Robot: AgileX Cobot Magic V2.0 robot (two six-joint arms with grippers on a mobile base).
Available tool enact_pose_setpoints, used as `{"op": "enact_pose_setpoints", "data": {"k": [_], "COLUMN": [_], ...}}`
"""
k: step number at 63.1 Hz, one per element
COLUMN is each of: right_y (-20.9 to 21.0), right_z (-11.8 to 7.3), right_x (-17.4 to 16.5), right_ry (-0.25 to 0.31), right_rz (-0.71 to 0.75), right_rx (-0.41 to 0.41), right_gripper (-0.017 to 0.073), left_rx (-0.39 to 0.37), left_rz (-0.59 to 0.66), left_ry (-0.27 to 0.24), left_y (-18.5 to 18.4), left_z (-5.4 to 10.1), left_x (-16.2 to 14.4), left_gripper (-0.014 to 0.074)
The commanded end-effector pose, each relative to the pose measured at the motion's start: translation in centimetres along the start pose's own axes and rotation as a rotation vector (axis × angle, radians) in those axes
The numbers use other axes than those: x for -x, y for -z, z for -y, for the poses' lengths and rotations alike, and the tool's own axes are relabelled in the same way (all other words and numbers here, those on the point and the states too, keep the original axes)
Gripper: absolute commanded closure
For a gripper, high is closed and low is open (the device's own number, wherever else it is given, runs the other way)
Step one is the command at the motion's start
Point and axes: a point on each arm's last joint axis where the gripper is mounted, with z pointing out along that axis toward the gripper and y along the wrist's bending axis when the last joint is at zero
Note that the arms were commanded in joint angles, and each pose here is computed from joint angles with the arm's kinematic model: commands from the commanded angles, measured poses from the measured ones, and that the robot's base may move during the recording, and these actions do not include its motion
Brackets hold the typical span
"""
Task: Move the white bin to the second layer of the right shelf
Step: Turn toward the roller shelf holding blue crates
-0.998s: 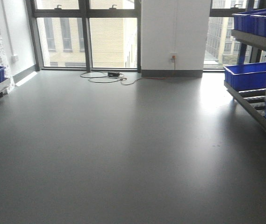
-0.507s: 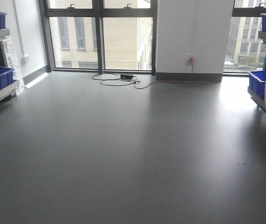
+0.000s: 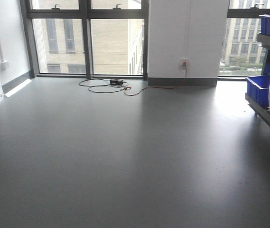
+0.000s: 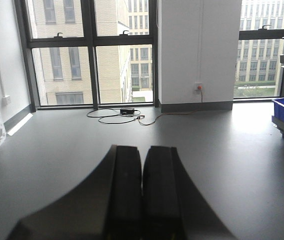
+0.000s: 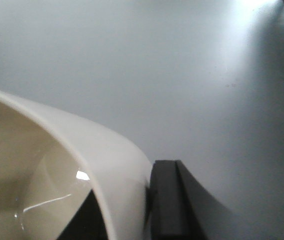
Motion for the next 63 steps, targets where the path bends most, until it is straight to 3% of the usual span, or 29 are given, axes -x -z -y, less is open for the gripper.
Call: {"op": "enact_pose_setpoints", "data": {"k": [1, 63], "right_y": [0.48, 0.48], "right_z": [-0.19, -0.19], "right_x": [1.79, 1.79], "right_ry": [-0.005, -0.005], "right_rz": [0.118, 0.118], "right_rx": [0.014, 0.014], "right_gripper": [0.0504, 0.0504], "left_rx": [0.005, 0.005], "left_rz": [0.065, 0.065], "left_ry": [0.013, 0.013], "left_y": [0.05, 0.05], "left_z": [-0.04, -0.04], "left_x": [-0.28, -0.28], "left_gripper": [0.0509, 0.0509]}}
